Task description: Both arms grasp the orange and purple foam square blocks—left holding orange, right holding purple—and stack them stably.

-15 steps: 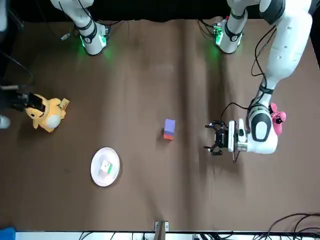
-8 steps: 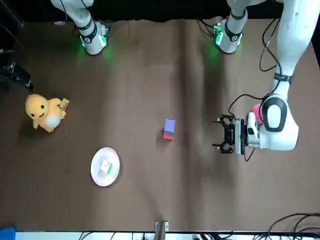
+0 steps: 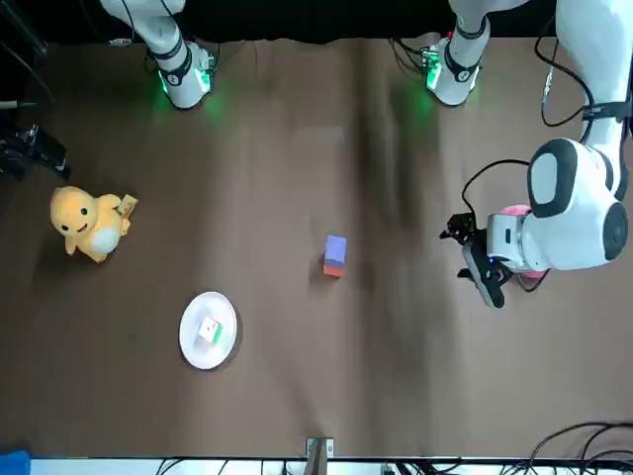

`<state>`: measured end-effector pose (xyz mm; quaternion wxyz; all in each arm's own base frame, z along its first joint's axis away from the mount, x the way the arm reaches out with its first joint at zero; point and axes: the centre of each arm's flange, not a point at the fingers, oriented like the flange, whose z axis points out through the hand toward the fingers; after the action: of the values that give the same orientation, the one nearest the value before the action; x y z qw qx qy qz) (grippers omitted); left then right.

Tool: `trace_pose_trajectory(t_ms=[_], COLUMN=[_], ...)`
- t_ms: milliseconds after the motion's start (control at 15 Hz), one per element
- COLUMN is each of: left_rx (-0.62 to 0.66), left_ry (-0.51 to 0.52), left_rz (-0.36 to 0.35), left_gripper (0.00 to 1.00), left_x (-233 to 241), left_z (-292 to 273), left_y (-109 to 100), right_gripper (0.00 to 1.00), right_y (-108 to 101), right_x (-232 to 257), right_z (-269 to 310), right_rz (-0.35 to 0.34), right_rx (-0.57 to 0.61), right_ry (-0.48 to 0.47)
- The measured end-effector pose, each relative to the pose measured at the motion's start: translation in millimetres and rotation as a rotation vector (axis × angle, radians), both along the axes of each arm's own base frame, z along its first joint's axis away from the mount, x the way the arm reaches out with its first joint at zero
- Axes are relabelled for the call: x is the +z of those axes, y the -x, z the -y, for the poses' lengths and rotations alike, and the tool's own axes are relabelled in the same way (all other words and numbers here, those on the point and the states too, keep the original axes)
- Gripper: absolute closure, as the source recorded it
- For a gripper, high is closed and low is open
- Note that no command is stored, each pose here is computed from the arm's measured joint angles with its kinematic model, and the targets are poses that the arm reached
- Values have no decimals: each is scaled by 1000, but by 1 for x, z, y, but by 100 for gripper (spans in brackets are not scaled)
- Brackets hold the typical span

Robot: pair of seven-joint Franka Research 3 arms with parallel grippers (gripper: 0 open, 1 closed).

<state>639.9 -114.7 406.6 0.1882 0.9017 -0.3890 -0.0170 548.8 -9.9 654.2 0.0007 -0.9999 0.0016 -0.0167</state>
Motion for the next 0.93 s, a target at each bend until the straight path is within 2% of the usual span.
trace_pose_trajectory(t_ms=[133, 400, 467, 600, 733, 933], left_rx=[72, 245, 368, 494, 604, 720], left_ry=[-115, -276, -344, -388, -424, -452], left_rz=[-3, -20, -42, -74, -106, -94], left_gripper=[0, 0, 0, 0, 0, 0], left_x=[5, 32, 52, 73, 96, 146], left_z=[-1, -15, -22, -23, -22, -16], left_y=[0, 7, 16, 28, 43, 71], right_gripper=[0, 0, 0, 0, 0, 0], right_y=[0, 2, 4, 9, 9, 9], right_x=[-1, 1, 0, -2, -2, -1], right_z=[0, 19, 30, 30, 28, 28], right_rz=[-3, 0, -17, -51, -53, -49], right_rx=[-28, -87, -111, -112, -108, -109], right_ry=[-2, -20, -49, -61, -61, -61])
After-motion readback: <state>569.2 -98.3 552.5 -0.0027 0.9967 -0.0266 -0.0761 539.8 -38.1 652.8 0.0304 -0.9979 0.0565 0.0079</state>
